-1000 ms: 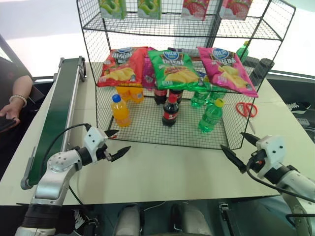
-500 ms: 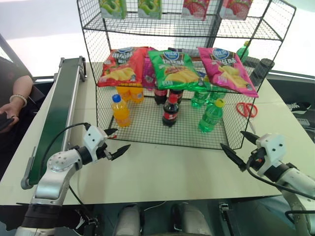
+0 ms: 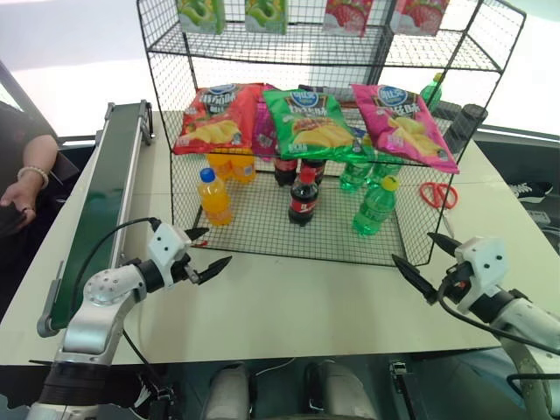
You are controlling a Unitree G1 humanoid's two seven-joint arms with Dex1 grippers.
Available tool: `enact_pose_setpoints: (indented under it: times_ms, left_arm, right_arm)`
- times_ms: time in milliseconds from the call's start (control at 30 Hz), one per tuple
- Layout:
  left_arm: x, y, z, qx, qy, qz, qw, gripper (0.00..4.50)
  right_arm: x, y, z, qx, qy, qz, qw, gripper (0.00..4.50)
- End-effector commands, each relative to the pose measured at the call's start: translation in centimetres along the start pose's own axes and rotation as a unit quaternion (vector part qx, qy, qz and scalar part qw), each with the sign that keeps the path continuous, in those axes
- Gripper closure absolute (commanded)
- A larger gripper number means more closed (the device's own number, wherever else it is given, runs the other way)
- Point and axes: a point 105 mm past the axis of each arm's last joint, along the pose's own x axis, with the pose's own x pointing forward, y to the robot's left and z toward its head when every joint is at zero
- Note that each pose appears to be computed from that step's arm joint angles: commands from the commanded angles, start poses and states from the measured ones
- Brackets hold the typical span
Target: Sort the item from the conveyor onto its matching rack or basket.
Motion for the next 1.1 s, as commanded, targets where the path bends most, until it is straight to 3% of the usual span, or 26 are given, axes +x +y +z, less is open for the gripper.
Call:
enact_pose_setpoints:
  times_ms: [33, 1100]
  left_arm:
    - [-0.24, 0.63, 0.99, 0.017, -0.013, 0.011, 1.0, 0.0]
    - [-0.03, 0.41, 1.32, 0.016, -0.02, 0.005, 1.0, 0.0]
  right_arm:
    - [0.01, -0.15, 1.06, -0.017, -0.016, 0.0, 1.0, 0.05]
    - [0.08, 0.02, 0.72, -0.018, -0.015, 0.0, 1.0, 0.05]
